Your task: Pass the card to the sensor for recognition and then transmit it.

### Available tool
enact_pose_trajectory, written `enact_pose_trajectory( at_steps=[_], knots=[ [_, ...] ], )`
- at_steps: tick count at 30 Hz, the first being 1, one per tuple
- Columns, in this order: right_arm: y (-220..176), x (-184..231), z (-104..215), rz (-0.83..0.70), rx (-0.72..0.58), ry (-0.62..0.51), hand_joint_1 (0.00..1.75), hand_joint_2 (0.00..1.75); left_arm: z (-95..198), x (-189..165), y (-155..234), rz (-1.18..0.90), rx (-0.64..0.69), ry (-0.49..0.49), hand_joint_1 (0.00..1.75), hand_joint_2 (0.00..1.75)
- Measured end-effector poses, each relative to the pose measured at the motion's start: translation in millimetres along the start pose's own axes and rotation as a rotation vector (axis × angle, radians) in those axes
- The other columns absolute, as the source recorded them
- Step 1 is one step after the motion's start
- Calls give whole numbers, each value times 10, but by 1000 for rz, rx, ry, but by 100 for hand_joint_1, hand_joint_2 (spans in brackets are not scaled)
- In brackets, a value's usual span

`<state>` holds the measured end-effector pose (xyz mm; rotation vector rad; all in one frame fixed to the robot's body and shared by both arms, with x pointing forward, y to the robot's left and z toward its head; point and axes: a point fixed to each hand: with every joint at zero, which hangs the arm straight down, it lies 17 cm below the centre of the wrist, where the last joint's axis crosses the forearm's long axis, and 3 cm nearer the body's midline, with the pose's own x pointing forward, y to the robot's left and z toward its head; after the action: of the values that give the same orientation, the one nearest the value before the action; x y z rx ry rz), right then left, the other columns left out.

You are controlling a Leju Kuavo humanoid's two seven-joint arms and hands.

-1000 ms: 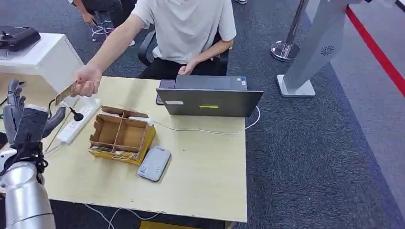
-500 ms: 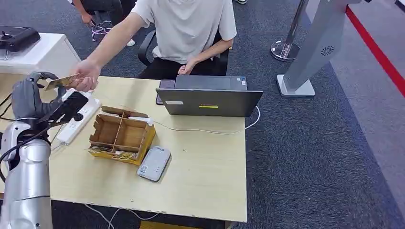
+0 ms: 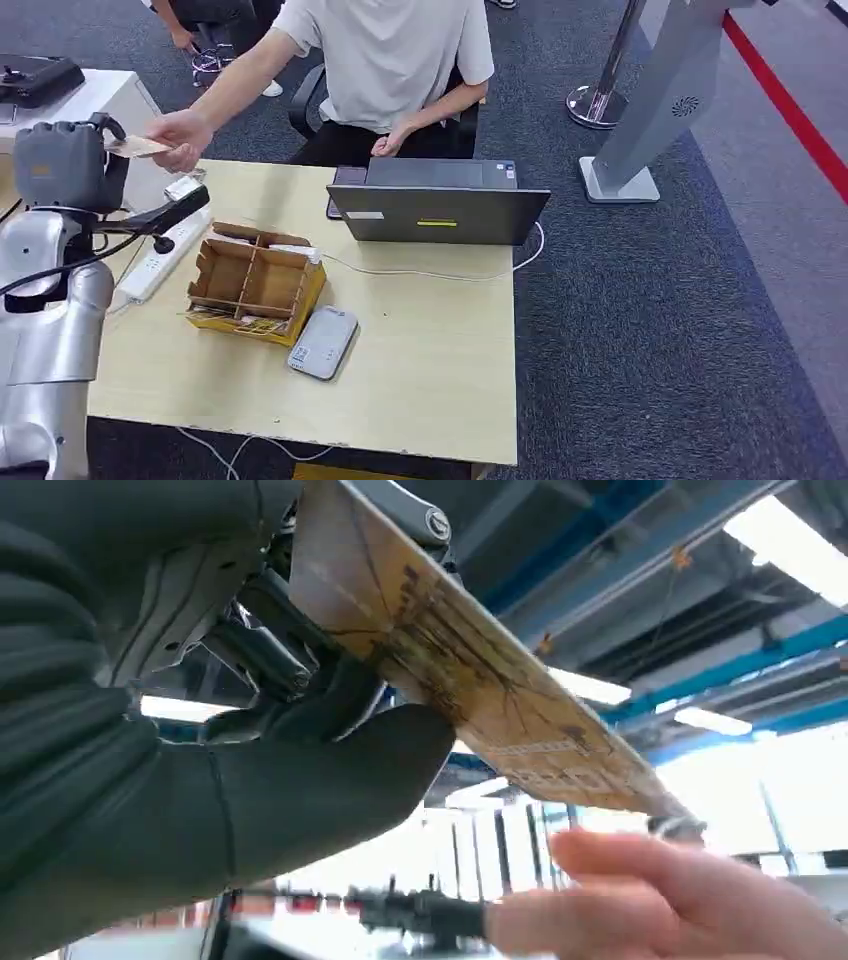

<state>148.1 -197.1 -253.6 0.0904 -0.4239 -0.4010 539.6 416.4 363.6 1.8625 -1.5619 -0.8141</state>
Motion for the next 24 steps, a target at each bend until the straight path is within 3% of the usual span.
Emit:
enact_pose_trajectory(
  at_steps=[4,10,17,24],
  knots=[
    [40,-54,10,25,5,12,0,0,-4,109,83,-35,56,-37,175,175],
    [56,-119,21,52,0,24,0,0,241,545,112,42,74,-119,175,175],
    [30,-214,46,55,-19,26,0,0,897,1637,228,124,-5,-306,175,175],
    [62,-270,59,55,-38,34,0,0,1326,2246,114,158,-156,-398,175,175]
  ],
)
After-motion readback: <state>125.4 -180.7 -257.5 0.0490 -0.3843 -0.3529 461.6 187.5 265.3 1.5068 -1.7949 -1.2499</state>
